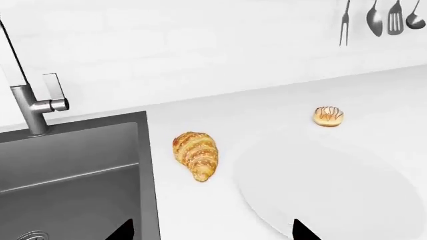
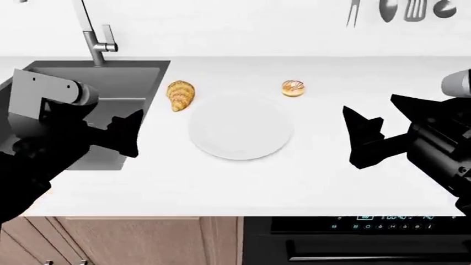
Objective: Place the pastries on the plates.
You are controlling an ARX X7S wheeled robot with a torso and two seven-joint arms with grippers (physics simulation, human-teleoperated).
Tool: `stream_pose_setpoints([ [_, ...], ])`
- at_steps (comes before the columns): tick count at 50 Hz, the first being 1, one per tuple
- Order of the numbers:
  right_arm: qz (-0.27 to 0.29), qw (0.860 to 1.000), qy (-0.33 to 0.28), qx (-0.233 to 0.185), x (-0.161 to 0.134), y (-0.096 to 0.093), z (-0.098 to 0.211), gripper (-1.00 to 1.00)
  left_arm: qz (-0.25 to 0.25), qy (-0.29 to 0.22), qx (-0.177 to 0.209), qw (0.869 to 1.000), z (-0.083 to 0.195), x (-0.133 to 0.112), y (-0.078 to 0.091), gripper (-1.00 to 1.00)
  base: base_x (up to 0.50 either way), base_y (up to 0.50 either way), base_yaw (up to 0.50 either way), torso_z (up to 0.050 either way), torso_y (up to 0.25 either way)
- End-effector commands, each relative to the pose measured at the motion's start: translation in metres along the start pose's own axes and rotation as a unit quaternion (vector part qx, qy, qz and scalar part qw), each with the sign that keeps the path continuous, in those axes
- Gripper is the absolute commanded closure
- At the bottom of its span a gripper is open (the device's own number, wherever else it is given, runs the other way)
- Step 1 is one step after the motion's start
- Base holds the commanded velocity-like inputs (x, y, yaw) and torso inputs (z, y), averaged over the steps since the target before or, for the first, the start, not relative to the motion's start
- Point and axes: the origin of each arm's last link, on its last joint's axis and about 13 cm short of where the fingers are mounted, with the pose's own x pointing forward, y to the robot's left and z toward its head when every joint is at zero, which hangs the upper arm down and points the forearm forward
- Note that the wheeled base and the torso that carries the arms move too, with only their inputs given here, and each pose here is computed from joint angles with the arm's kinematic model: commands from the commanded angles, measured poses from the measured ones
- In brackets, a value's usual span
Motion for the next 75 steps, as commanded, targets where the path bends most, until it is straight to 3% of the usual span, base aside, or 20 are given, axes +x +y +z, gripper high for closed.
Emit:
stream_pose_setpoints([
  [1,0.005,1.000,-0.001,0.004,0.003,0.001,-0.005,-1.00,0.002,0.006,0.001,1.000,-0.001,-0.003,0.013,-1.00,0.50,-0.01,0.00,0.000,0.000],
  [16,0.004,1.000,0.008,0.013,0.002,0.000,-0.013,-1.00,-0.002,0.007,0.006,1.000,0.000,0.002,0.001,-1.00,0.50,-0.01,0.00,0.000,0.001],
  [20,0.005,1.000,0.013,0.017,0.002,0.000,-0.015,-1.00,-0.002,0.005,0.008,1.000,0.002,0.007,-0.019,-1.00,0.50,-0.01,0.00,0.000,0.000],
  [22,0.004,1.000,0.018,0.016,0.003,0.001,-0.012,-1.00,-0.002,0.006,0.006,1.000,0.002,0.005,-0.011,-1.00,0.45,-0.01,0.00,0.000,0.000],
  [28,0.008,1.000,0.013,0.013,0.002,0.000,-0.011,-1.00,-0.001,0.005,0.008,1.000,0.004,0.005,-0.008,-1.00,0.39,-0.01,0.00,0.000,0.002],
  [31,0.010,1.000,0.015,0.014,0.004,0.001,-0.012,-1.00,-0.002,0.006,0.009,1.000,0.005,0.001,0.011,-1.00,0.40,-0.01,0.00,0.000,0.000],
  [35,0.010,1.000,0.022,0.016,0.004,0.001,-0.013,-1.00,-0.004,0.008,0.011,1.000,0.004,0.006,-0.011,-1.00,0.39,-0.01,0.00,0.000,0.003],
  [44,0.012,0.999,0.040,0.007,0.007,0.002,-0.020,-1.00,-0.005,0.007,0.011,1.000,0.003,0.011,-0.020,-1.00,0.38,0.00,0.00,0.000,0.000],
  [47,-0.039,0.996,0.075,0.041,0.022,0.000,-0.019,-1.00,-0.004,0.008,0.008,1.000,0.003,0.007,-0.008,-1.00,0.00,0.00,0.00,0.000,0.004],
  [48,-0.037,0.993,0.109,0.013,0.027,0.002,-0.019,-1.00,-0.004,0.008,0.007,1.000,0.003,0.006,-0.006,-1.00,0.00,0.00,0.00,0.000,0.000],
  [49,-0.035,0.991,0.122,0.036,0.038,0.005,-0.024,-1.00,-0.002,0.009,0.009,1.000,0.003,0.008,-0.007,-1.00,0.00,0.00,0.00,0.000,0.000],
  [52,-0.038,0.989,0.130,0.059,0.058,0.003,-0.023,-1.00,-0.001,0.007,0.007,1.000,0.004,0.007,-0.005,-1.00,0.00,0.00,0.00,0.000,0.000],
  [54,-0.037,0.988,0.126,0.081,0.074,0.001,-0.022,-1.00,-0.003,0.007,0.006,1.000,0.001,0.011,-0.014,-1.00,0.00,0.00,0.00,0.000,0.000],
  [56,-0.037,0.986,0.146,0.078,0.089,-0.002,-0.023,-1.00,0.002,0.003,0.001,1.000,0.002,0.010,-0.004,-1.00,0.00,0.00,0.00,0.000,0.000],
  [58,-0.033,0.985,0.147,0.078,0.103,-0.005,-0.024,-1.00,0.001,0.004,0.004,1.000,0.001,0.012,-0.008,-1.00,0.00,0.00,0.00,0.000,0.000],
  [62,-0.029,0.986,0.146,0.080,0.130,-0.011,-0.022,-1.00,0.002,0.007,0.006,1.000,-0.001,0.008,0.012,-1.00,0.00,0.00,0.00,0.000,0.000],
  [63,-0.031,0.991,0.120,0.060,0.128,-0.010,-0.016,-1.00,0.018,-0.001,0.002,1.000,0.002,0.008,0.016,-1.00,0.00,0.00,0.00,0.000,0.000],
  [72,-0.031,0.991,0.120,0.060,0.128,-0.010,-0.016,-1.00,0.018,-0.001,0.002,1.000,0.002,0.008,0.016,-1.00,0.00,0.00,0.00,0.000,0.000],
  [75,-0.001,0.987,0.148,0.062,0.146,-0.010,-0.031,-1.00,0.012,0.003,0.005,1.000,0.001,0.008,0.002,-1.00,0.00,0.00,0.00,0.000,0.000],
])
